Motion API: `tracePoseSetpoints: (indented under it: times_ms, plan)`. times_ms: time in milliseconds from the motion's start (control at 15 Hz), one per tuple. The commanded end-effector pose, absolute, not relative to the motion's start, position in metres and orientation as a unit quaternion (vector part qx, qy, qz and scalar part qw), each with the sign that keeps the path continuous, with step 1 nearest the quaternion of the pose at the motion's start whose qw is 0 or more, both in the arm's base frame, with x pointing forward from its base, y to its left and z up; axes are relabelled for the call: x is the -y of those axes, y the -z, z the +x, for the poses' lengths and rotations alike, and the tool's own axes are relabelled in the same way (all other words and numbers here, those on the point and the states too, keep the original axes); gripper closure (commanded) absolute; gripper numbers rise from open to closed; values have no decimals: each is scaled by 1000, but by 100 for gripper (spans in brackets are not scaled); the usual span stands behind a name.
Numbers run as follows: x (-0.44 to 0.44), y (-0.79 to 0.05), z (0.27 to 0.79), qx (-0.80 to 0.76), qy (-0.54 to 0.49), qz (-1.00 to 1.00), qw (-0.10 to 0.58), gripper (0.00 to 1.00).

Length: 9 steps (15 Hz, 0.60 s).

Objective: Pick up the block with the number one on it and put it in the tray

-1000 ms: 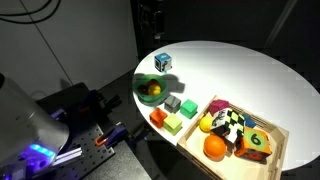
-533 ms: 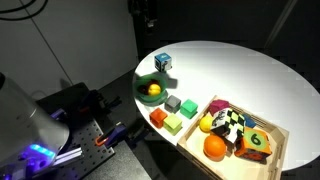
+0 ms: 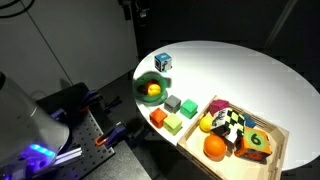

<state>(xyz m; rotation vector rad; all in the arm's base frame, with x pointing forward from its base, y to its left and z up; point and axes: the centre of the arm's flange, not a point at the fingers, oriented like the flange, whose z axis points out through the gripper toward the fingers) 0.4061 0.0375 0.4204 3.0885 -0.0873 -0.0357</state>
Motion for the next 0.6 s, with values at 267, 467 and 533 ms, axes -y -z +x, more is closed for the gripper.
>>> tracePoseSetpoints:
  times_ms: [267,467,533]
  plan:
    - [-51,-443,374,14,33,999,17,0]
    - [-54,-446,371,18,11,1000,10,0]
    - [-52,-442,383,15,27,999,18,0]
